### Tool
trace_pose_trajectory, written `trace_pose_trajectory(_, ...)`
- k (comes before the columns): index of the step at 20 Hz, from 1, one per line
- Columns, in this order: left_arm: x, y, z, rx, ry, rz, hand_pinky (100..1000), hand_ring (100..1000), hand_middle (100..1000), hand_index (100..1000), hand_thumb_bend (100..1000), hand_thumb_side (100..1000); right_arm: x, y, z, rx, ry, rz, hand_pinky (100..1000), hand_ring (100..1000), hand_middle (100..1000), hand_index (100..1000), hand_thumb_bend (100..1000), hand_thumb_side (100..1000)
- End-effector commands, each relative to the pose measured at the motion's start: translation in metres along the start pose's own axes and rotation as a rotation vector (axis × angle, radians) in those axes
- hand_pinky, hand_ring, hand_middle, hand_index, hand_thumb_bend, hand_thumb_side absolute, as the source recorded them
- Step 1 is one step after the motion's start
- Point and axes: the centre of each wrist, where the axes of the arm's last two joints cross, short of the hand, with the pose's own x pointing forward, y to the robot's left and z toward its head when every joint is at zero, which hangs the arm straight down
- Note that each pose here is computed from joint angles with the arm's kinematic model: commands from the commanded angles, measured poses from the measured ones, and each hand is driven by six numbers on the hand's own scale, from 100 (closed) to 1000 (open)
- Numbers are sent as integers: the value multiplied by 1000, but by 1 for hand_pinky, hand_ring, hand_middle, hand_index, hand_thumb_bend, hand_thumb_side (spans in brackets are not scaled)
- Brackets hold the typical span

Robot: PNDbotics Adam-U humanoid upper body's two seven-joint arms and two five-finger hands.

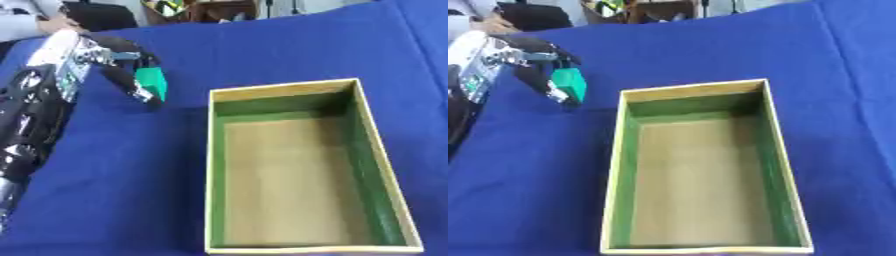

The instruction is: Pick up objects on the table and place them in the box.

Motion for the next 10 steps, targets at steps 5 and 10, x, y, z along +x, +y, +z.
trace_pose_trajectory(5,-6,2,3,-14,26,-12,489,676,751,939,484,672,5,-4,-7,5,-32,2,743,814,672,773,100,870)
trace_pose_trajectory(10,-5,3,4,-19,32,-15,458,648,735,920,389,617,5,-4,-6,7,-30,1,743,815,671,773,100,869)
